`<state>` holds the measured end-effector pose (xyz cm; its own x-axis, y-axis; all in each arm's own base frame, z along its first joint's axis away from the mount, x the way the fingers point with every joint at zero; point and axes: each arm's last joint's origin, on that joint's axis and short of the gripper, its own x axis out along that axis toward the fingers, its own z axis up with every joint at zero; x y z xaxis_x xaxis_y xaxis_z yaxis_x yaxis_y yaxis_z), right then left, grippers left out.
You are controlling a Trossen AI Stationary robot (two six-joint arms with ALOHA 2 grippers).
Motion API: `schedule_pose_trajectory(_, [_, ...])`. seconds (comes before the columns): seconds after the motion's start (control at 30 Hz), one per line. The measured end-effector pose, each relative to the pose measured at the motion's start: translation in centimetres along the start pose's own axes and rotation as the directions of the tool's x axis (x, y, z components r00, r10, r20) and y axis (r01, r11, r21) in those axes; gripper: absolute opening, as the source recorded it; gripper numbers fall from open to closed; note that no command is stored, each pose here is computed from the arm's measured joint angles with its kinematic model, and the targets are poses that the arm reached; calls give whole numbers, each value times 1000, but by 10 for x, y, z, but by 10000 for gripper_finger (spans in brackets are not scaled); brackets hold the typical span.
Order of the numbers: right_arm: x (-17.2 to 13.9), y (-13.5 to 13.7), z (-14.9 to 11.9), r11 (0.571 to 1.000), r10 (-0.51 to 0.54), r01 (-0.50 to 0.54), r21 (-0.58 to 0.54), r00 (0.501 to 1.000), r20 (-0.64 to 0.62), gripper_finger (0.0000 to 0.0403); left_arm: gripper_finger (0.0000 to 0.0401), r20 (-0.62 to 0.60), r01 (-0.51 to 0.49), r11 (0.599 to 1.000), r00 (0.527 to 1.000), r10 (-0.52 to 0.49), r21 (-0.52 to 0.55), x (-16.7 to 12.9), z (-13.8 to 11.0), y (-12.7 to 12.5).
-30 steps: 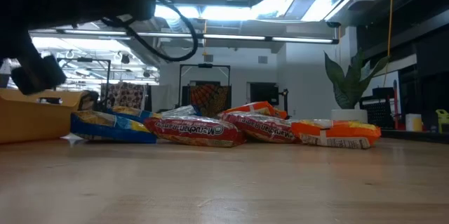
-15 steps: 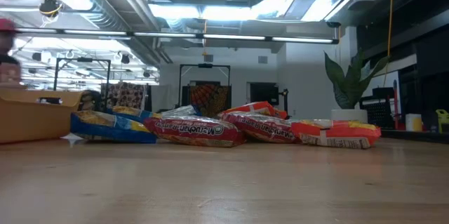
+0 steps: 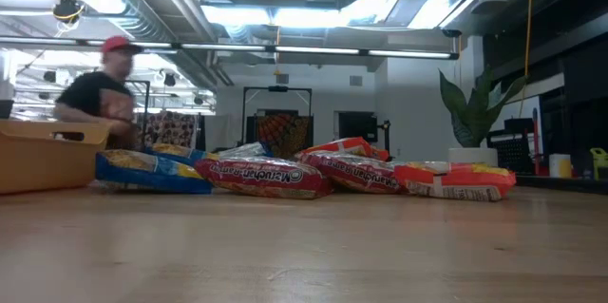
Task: Sort Maruchan noodles
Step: Put the orange noodle pack into the blue bin
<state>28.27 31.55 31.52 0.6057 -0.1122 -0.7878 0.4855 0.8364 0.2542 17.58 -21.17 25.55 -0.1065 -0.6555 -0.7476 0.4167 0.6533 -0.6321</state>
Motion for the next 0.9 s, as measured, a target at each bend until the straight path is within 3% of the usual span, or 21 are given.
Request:
schedule_pose_trajectory(0.17, [0,0,0,1000,-1,1,0,1000,5,166,110,39,-121,993,992,120,11,8,-5,-8])
schedule_pose_trajectory(0.6, [0,0,0,1000,1,-1,-14,1000,0,166,110,22,-128,981,991,132,-147,15,-14,-27])
schedule_pose_trajectory(0.9, [0,0,1,999,-1,2,-37,1000,25,166,110,183,-212,962,953,242,-170,-3,-5,-54])
